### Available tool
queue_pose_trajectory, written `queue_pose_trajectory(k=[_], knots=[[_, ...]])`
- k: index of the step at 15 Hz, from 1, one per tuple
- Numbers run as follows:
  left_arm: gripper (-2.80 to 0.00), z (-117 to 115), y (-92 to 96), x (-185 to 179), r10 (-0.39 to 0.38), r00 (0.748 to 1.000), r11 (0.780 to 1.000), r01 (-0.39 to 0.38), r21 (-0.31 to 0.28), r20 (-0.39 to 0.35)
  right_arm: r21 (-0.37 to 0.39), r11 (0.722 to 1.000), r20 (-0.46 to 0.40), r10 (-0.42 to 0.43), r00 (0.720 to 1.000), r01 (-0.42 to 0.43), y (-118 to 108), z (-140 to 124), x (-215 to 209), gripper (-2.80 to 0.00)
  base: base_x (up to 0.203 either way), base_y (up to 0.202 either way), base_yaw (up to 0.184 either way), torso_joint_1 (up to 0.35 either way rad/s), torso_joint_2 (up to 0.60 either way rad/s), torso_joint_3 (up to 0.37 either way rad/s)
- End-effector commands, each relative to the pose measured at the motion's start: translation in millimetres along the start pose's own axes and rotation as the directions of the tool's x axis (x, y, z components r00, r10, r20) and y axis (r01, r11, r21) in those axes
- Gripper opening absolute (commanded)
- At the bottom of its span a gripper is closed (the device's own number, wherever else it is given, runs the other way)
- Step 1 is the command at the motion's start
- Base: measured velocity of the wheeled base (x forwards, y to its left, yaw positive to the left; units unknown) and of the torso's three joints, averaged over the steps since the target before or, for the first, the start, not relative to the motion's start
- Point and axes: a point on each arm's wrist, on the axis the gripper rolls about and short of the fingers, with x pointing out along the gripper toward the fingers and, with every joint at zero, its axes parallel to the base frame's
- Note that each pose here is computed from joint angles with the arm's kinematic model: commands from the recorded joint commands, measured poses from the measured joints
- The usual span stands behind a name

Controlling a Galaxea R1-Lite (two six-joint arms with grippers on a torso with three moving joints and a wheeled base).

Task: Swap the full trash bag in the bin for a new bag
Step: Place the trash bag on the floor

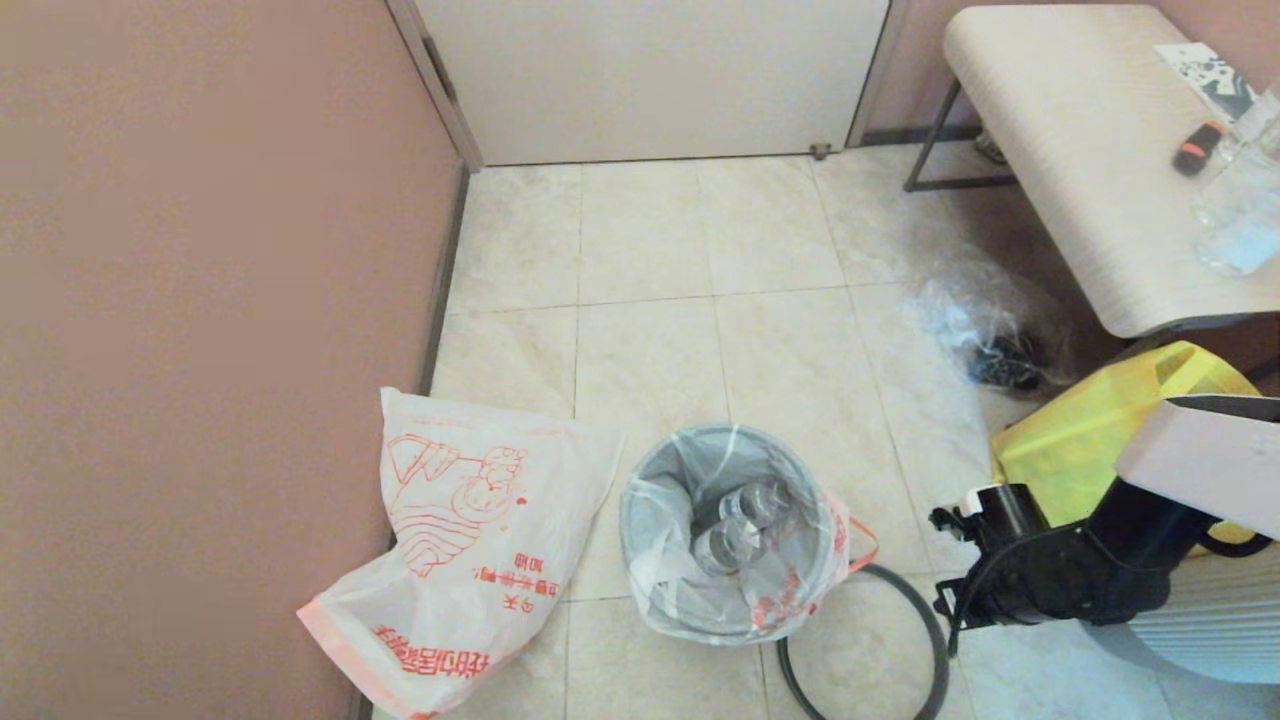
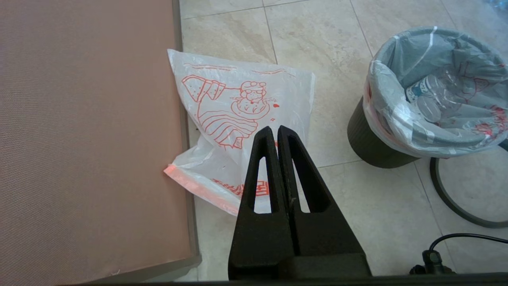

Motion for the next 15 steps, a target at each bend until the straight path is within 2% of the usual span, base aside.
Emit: queue_pose_trajectory(k=[1, 3, 5, 7, 9, 10, 13, 15], knots=[[-2.8, -4, -0.3, 1, -0.001, 1.0, 1.0, 0.001, 0.0, -0.014, 0.039, 0.999, 0.057, 0.012, 0.998, -0.015, 2, 8, -24, -2.8, 0.0, 0.0, 0.0, 0.0, 0.0, 0.0], [-2.8, -4, -0.3, 1, 0.001, 1.0, 1.0, -0.001, 0.0, -0.014, 0.093, 0.994, 0.091, 0.049, 0.995, -0.057, 3, 14, -34, -2.8, 0.0, 0.0, 0.0, 0.0, 0.0, 0.0], [-2.8, -4, -0.3, 1, -0.001, 1.0, 1.0, 0.001, 0.0, -0.014, 0.125, 0.981, 0.124, 0.131, 0.984, -0.147, 4, 17, -49, -2.8, 0.0, 0.0, 0.0, 0.0, 0.0, 0.0], [-2.8, -4, -0.3, 1, -0.001, 1.0, 1.0, 0.001, 0.0, -0.014, 0.127, 0.967, 0.14, 0.202, 0.969, -0.22, 14, 19, -59, -2.8, 0.0, 0.0, 0.0, 0.0, 0.0, 0.0], [-2.8, -4, -0.3, 1, -0.001, 1.0, 1.0, 0.001, 0.0, -0.014, 0.109, 0.961, 0.154, 0.235, 0.96, -0.253, 28, 21, -62, -2.8, 0.0, 0.0, 0.0, 0.0, 0.0, 0.0], [-2.8, -4, -0.3, 1, 0.0, 1.0, 1.0, 0.0, 0.0, -0.014, 0.094, 0.959, 0.158, 0.249, 0.955, -0.266, 34, 23, -63, 0.0, 0.0, 0.0, 0.0, 0.0, 0.0, 0.0], [-2.8, -4, -0.3, 1, -0.001, 1.0, 1.0, 0.001, 0.0, -0.014, 0.083, 0.948, 0.199, 0.285, 0.938, -0.306, 52, 35, -69, 0.0, 0.0, 0.0, 0.0, 0.0, 0.0, 0.0], [-2.8, -4, -0.3, 1, -0.001, 1.0, 1.0, 0.001, 0.0, -0.014, 0.079, 0.948, 0.206, 0.286, 0.936, -0.307, 59, 41, -61, 0.0, 0.0, 0.0, 0.0, 0.0, 0.0, 0.0]])
